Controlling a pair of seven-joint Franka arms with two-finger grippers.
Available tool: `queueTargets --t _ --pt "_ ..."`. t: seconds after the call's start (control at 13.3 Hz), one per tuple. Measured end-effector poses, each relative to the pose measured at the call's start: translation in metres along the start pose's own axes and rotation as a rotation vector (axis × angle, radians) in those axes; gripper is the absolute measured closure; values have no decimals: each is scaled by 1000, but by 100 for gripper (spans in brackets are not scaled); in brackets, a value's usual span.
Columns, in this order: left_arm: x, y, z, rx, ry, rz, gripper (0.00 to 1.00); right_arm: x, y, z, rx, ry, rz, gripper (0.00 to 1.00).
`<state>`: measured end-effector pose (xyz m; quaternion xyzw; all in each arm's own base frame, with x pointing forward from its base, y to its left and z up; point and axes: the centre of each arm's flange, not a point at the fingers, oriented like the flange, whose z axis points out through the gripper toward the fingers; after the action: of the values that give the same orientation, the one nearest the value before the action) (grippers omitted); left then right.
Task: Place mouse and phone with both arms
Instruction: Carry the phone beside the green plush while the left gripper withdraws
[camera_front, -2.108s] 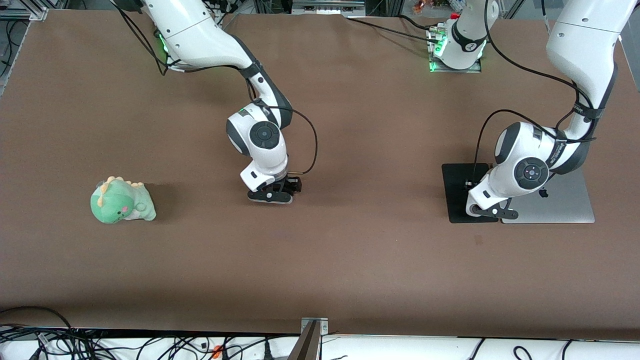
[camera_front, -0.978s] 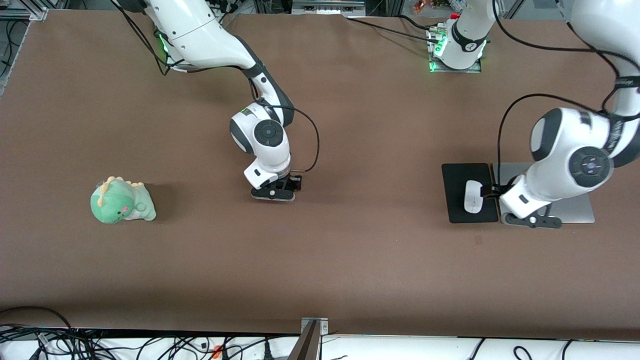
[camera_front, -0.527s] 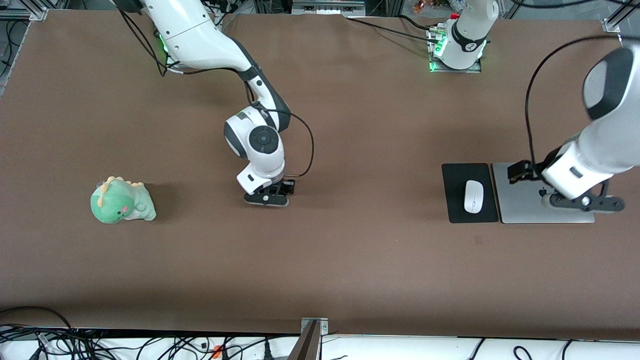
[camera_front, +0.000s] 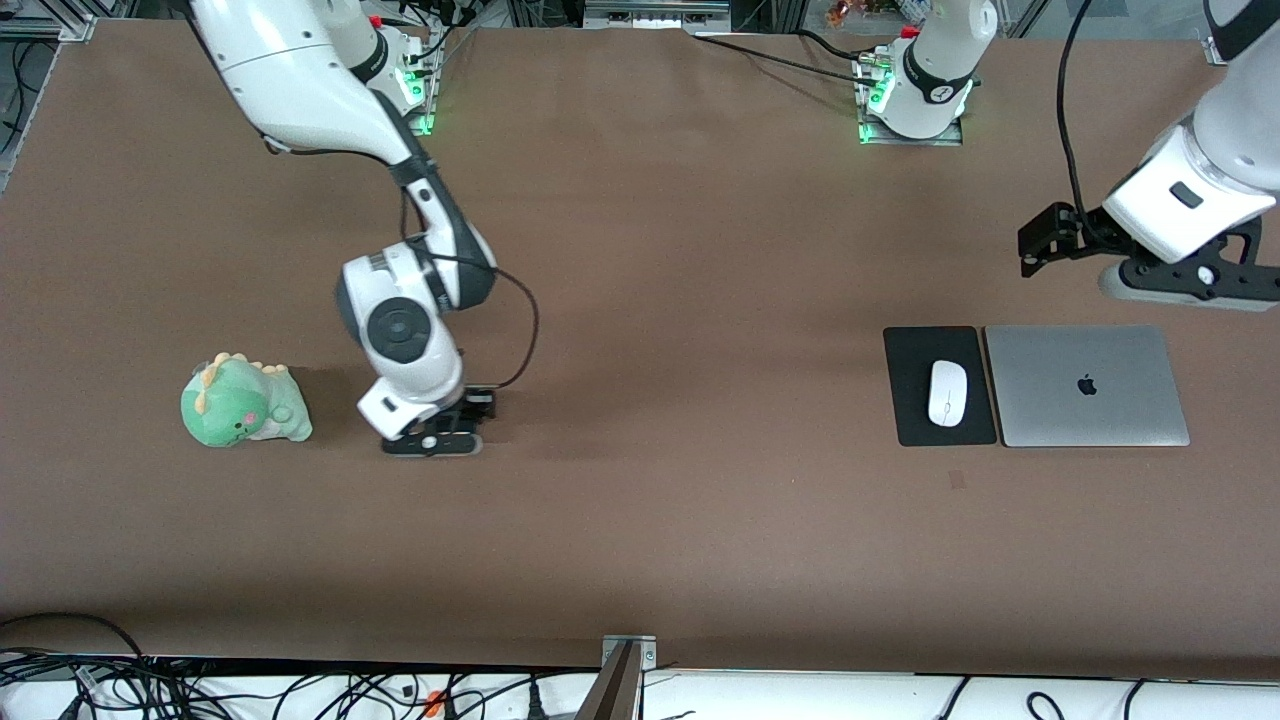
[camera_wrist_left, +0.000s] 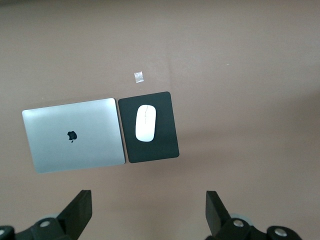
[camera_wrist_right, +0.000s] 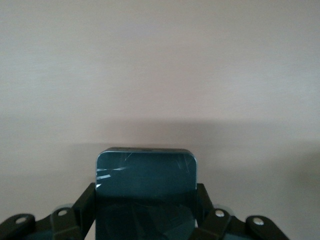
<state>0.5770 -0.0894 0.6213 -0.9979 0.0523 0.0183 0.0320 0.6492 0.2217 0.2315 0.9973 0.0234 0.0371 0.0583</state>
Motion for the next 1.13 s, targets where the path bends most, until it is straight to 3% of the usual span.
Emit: queueTargets --t 0.3,0.6,0.9,1.13 --pt "-10 -32 21 -16 -12 -11 0 -16 89 31 37 57 34 20" --pt "-35 -48 6 -22 18 -22 0 -43 99 57 72 127 47 20" --pt "-37 -50 5 -22 25 -27 0 -51 108 65 71 128 10 20" --pt "-37 -68 8 -23 21 -60 0 -49 113 64 71 135 7 0"
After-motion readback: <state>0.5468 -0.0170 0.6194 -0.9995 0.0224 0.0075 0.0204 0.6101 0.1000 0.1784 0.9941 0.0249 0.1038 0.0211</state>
